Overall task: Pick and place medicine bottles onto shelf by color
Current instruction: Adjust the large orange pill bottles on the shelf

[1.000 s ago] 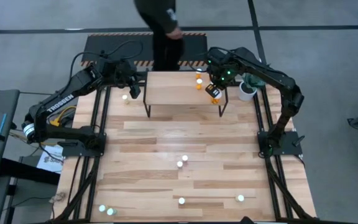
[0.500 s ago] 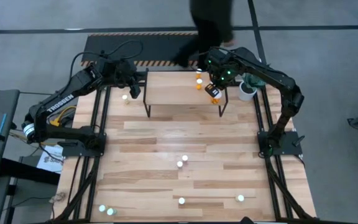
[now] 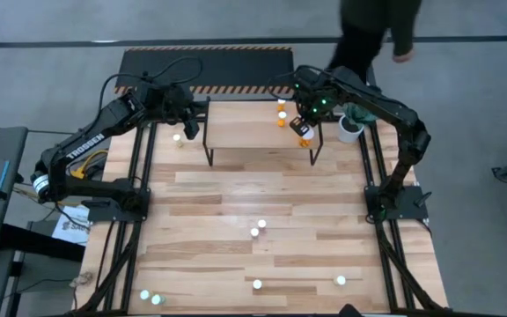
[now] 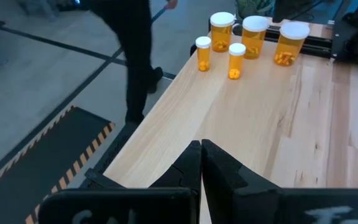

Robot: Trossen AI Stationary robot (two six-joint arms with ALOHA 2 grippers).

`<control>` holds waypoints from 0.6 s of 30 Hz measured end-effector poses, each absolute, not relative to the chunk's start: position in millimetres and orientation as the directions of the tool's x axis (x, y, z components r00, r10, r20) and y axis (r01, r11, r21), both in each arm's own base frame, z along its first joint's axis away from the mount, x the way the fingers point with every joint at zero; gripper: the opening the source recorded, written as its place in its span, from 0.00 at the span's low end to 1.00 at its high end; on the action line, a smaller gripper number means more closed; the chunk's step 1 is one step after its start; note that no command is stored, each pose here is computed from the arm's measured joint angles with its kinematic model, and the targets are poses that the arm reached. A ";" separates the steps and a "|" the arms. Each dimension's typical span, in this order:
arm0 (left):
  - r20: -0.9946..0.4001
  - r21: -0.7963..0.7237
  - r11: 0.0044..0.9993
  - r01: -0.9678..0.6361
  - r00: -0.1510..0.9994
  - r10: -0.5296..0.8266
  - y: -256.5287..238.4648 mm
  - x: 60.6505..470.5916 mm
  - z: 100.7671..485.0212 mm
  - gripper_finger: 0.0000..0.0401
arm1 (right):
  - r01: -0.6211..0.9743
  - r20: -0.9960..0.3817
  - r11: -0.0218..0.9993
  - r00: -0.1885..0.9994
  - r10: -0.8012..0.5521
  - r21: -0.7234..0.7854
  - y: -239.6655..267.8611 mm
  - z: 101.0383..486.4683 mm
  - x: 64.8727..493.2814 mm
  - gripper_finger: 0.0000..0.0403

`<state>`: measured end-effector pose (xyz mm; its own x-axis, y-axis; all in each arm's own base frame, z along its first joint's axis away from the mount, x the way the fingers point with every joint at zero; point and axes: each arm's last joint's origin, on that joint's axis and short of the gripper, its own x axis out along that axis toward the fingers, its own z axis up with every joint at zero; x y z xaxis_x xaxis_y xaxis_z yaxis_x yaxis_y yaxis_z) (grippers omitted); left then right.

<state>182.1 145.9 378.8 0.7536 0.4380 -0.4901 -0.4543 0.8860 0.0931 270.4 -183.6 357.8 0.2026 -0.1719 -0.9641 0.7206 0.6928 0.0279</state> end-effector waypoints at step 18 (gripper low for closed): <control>-0.490 0.091 0.886 -0.455 0.754 0.437 145.9 182.2 378.8 0.00 | 0.726 -0.972 0.688 0.178 -0.153 0.024 -186.9 343.5 270.2 0.00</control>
